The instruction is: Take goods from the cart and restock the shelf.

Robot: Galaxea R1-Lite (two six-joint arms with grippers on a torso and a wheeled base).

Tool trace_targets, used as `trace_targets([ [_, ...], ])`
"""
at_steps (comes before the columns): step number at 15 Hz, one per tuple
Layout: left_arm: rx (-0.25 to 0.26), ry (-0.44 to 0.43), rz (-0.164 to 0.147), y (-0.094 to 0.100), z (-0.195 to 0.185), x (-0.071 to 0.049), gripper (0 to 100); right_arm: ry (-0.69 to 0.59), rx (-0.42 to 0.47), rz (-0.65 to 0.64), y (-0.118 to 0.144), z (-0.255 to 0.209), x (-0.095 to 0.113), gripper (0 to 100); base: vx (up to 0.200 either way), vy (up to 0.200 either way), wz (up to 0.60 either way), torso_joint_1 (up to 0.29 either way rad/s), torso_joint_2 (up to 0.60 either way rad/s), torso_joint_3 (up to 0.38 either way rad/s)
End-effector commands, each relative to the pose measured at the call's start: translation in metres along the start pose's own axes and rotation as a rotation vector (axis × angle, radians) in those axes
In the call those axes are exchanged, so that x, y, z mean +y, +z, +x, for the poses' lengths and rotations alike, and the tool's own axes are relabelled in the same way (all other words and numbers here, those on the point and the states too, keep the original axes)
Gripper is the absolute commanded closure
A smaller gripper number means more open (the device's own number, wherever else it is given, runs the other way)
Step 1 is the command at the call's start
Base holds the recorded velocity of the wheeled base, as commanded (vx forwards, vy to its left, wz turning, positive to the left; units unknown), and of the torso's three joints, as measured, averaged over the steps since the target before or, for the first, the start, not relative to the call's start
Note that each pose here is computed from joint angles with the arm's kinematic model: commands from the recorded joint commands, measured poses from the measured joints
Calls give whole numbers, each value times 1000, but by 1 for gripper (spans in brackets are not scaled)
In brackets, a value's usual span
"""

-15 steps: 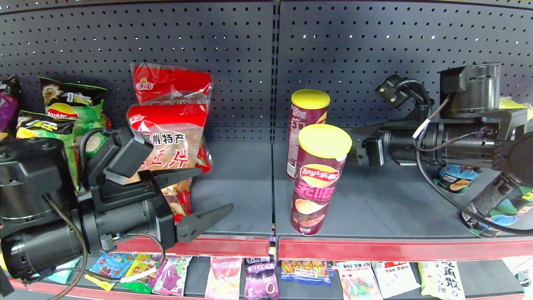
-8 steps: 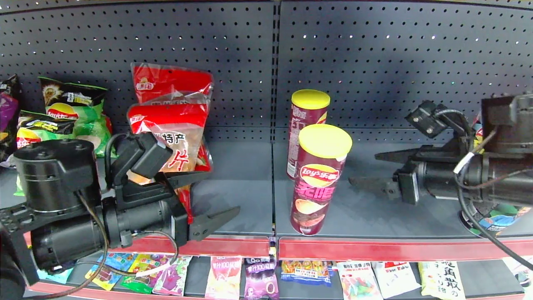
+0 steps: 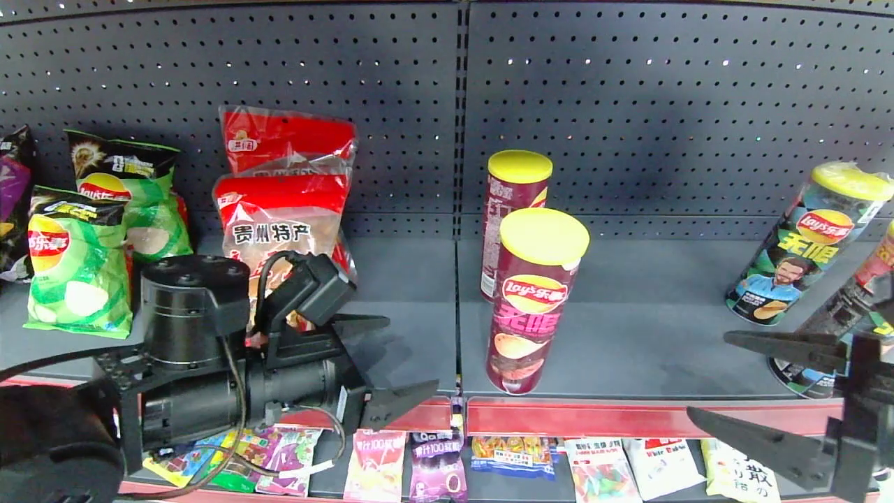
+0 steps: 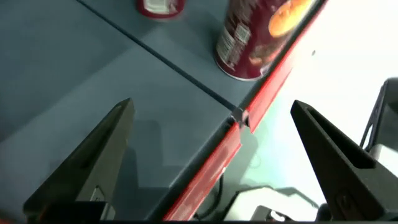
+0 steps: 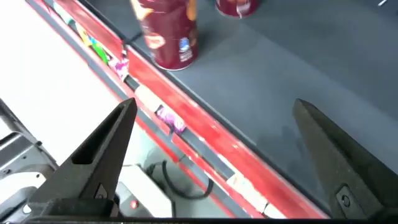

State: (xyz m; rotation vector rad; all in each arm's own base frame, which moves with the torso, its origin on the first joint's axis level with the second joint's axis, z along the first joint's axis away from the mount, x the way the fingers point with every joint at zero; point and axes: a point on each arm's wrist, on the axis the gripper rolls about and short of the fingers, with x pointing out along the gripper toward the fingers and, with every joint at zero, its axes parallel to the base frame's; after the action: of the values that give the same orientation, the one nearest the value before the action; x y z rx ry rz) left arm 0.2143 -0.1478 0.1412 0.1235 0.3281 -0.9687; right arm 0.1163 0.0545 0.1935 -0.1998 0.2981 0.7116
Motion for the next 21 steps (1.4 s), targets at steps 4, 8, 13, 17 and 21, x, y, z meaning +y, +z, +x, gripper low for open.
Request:
trace_targets([
  [4,45,8,-2,-3,43,11,0,-81,-158,-5,-2,-45,10,0,0,0,0,0,0,0],
  [8,35,16,7,0,41,7,0,-93,-75,47,-3,-25,0,0,0,0,0,0,0,0],
  [13,43,167,14,-2,13,-3,0,-82,-5,75,-7,-10,-5,0,0,0,0,0,0,0],
  [17,20,241,18,3,0,-6,0,-90,40,139,-10,0,-11,0,0,0,0,0,0,0],
  [21,-12,269,27,7,-14,-13,0,-49,135,162,-7,35,-21,0,0,0,0,0,0,0],
])
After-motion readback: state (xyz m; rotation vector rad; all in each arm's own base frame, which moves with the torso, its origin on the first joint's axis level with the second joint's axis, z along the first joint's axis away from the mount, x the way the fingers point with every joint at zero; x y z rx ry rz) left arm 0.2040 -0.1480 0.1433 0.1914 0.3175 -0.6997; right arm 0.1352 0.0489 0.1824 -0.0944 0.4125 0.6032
